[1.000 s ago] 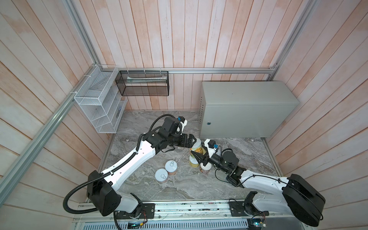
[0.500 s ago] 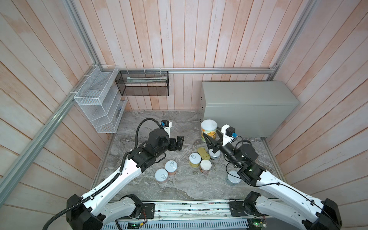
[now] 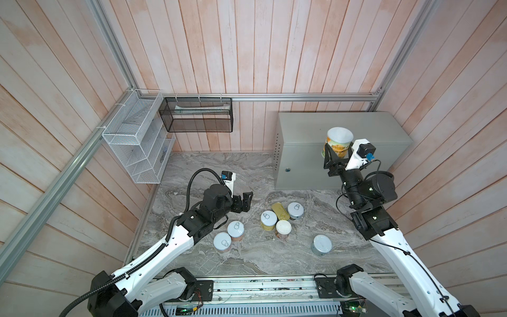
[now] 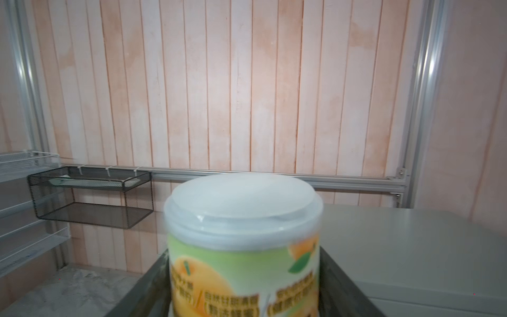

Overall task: Place and organize the canned foods onto the counter
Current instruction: 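Lift the can with the right gripper up over the grey cabinet top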

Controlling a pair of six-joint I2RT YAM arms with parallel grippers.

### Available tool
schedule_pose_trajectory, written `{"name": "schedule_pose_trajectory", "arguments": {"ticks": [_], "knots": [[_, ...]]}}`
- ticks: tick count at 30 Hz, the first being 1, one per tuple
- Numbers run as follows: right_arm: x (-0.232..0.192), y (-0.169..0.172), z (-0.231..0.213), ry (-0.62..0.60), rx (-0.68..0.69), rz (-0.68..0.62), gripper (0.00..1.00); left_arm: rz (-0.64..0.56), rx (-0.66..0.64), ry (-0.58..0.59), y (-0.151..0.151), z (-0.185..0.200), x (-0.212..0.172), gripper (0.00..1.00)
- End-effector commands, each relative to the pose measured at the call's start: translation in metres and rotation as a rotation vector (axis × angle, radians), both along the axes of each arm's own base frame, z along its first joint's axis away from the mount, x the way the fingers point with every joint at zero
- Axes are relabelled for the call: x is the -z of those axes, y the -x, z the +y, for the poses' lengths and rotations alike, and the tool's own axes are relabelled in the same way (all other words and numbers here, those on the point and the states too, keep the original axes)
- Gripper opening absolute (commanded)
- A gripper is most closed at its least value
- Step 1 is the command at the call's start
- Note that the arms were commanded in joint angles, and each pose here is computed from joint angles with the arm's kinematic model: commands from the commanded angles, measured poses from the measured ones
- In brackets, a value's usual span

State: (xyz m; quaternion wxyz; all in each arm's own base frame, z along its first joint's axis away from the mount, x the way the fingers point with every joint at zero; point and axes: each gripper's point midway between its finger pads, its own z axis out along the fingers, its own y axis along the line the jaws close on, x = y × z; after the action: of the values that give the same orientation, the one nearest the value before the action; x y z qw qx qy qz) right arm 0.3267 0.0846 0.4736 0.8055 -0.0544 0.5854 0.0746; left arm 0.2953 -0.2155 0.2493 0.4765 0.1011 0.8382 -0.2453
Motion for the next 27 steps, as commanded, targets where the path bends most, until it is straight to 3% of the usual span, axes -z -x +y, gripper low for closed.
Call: {"name": "schedule_pose_trajectory", "arguments": {"ticks": [1,16,27], "knots": [[-0.048,0.01,-0.022,0.015,0.08,-0.143,0.56,-0.03,0.038,0.02,0.003,-0.004,-0.003,1.0],[-0.051,-0.027,-0.118,0.04,0.363,-0.133,0.56,-0.039,0.056,-0.003,0.002,-0.007,0.004,1.0],[-0.031,-0.048,-0.159,-0.024,0.425,-0.097,0.57,-0.041,0.046,-0.038,0.002,-0.002,0.015,1.0]]}}
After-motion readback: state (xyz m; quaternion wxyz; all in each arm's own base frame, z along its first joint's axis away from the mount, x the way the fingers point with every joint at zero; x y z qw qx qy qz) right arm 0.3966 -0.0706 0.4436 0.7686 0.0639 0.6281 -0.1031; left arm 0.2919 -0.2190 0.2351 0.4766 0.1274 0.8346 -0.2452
